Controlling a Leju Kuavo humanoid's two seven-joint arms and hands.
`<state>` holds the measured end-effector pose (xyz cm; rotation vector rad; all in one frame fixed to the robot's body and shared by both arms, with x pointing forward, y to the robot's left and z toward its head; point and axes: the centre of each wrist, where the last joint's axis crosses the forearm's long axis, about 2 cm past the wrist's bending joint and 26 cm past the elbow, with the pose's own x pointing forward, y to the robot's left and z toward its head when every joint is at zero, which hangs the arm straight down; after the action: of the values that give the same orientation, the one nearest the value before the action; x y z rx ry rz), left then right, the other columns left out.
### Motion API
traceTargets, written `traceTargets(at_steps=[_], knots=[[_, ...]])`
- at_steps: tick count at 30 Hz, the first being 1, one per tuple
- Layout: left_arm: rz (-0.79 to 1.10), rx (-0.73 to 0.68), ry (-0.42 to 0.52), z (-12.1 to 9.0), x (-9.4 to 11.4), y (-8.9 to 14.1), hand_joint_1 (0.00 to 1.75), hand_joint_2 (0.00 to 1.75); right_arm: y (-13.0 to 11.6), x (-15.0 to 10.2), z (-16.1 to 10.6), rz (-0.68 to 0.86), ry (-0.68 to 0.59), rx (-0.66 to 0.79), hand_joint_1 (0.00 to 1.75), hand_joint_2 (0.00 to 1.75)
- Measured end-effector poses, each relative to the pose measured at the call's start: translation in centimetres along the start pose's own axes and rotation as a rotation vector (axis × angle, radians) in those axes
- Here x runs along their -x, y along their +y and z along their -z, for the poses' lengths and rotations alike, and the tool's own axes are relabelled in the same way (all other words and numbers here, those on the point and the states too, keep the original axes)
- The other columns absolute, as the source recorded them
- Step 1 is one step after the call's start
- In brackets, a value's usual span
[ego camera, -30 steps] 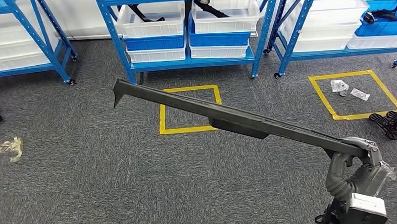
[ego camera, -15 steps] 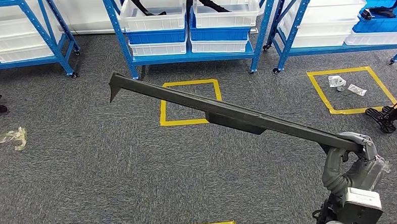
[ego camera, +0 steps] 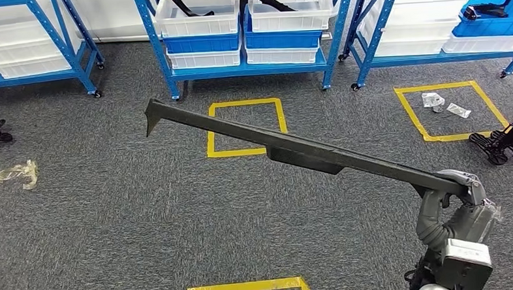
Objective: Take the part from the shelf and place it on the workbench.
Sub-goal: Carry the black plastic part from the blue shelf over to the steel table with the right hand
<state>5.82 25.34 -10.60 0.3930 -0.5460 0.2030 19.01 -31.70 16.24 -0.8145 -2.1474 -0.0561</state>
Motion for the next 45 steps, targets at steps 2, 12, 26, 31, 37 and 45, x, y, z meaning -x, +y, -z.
traceTargets(at_steps=[2, 12, 26, 31, 37, 45], knots=[[0.001, -0.002, 0.0, 0.01, 0.03, 0.06, 0.0, 1.75, 0.02, 0.08, 0.01, -0.005, -0.002, -0.005, 1.75, 1.75], [0.006, -0.004, -0.003, 0.03, 0.25, 0.3, 0.0, 1.75, 0.1, 0.25, 0.0, -0.011, -0.001, -0.014, 1.75, 1.75], [0.008, -0.004, -0.007, 0.06, 0.23, 0.35, 0.0, 1.75, 0.05, 0.41, 0.17, -0.018, -0.008, -0.024, 1.75, 1.75], [0.01, -0.004, -0.007, 0.08, 0.26, 0.43, 0.0, 1.75, 0.04, 0.49, 0.2, -0.02, -0.009, -0.027, 1.75, 1.75], [0.012, -0.005, -0.007, 0.14, 0.3, 0.58, 0.0, 1.75, 0.06, 0.56, 0.22, -0.018, -0.009, -0.027, 1.75, 1.75], [0.012, -0.008, -0.009, 0.31, 0.19, 0.8, 0.0, 1.75, 0.3, 0.62, 0.43, -0.012, -0.014, -0.029, 1.75, 1.75]])
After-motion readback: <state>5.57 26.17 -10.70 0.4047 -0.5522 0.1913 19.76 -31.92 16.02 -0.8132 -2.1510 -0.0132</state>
